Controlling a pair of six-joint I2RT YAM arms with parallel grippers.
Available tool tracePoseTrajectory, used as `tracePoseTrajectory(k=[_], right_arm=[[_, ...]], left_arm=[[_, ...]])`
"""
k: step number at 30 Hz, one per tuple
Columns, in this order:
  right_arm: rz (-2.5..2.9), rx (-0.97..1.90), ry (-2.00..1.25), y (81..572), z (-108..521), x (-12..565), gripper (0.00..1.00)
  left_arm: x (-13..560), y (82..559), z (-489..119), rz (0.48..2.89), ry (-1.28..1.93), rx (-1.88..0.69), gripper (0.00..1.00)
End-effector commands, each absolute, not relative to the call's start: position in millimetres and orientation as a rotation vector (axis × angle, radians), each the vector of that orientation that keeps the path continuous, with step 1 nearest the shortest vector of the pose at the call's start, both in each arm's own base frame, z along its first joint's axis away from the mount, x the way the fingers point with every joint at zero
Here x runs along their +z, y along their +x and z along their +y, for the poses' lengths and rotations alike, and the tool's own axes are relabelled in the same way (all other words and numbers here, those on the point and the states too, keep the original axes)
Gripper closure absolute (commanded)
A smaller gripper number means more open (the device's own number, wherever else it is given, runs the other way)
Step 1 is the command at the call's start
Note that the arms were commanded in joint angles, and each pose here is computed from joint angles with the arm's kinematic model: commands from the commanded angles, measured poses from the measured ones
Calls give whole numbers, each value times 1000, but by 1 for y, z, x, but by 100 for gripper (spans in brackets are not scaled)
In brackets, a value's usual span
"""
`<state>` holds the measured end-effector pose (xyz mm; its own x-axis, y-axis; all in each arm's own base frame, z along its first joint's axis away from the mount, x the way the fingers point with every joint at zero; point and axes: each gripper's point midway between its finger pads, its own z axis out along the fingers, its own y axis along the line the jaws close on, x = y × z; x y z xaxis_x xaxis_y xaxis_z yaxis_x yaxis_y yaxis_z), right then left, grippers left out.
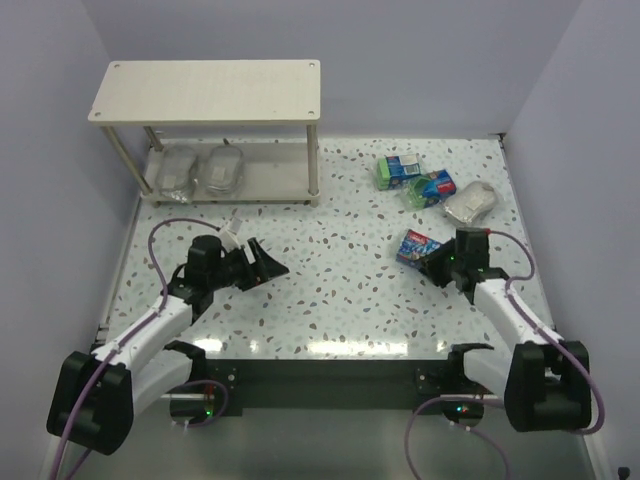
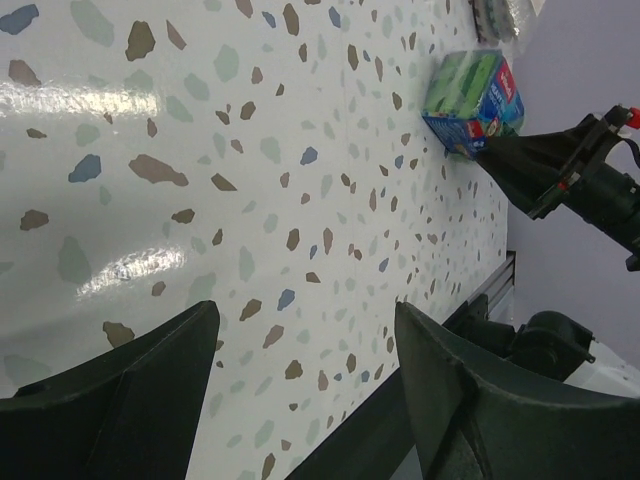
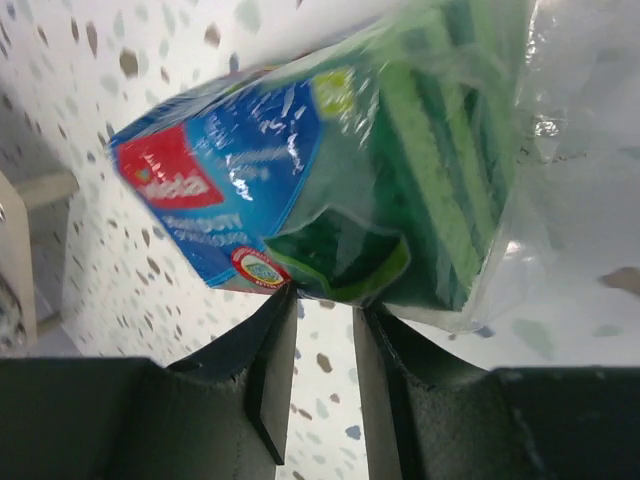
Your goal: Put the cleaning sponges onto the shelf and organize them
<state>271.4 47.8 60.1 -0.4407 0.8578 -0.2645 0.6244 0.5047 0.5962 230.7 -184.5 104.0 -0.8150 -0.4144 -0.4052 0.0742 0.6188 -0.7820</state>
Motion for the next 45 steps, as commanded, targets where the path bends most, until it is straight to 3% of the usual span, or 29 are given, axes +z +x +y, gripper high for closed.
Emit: tracePoseTrajectory(k=[1, 6, 15, 17, 21, 25, 27, 30, 37, 45], right_arm=[[2206, 634, 1203, 291, 79, 65, 67], [2310, 702, 1070, 300, 125, 63, 65], [2444, 887, 668, 304, 175, 114, 64], [2440, 852, 627, 294, 169, 125, 62], [2405, 696, 579, 283, 144, 143, 47], [2380, 501, 609, 278, 113, 151, 37], [2360, 426, 624, 274, 100, 157, 34], [2328, 339, 644, 267, 82, 168, 31], [2288, 238, 645, 246, 56, 190, 23], [2295, 263, 617, 231, 56, 191, 22]], left_arm=[[106, 234, -185, 2246, -233, -1122, 24], [109, 234, -185, 2240, -229, -1125, 24], [118, 239, -188, 2211, -209, -1139, 25], [125, 244, -195, 2184, -168, -1162, 25], [137, 252, -229, 2190, -7, -1175, 24], [162, 282, -270, 2134, 167, -1158, 24], [147, 291, -291, 2177, 264, -1115, 24], [166, 317, -333, 2115, 414, -1116, 24], [128, 354, -394, 2157, 574, -1051, 23], [108, 374, -443, 2141, 666, -1071, 21]])
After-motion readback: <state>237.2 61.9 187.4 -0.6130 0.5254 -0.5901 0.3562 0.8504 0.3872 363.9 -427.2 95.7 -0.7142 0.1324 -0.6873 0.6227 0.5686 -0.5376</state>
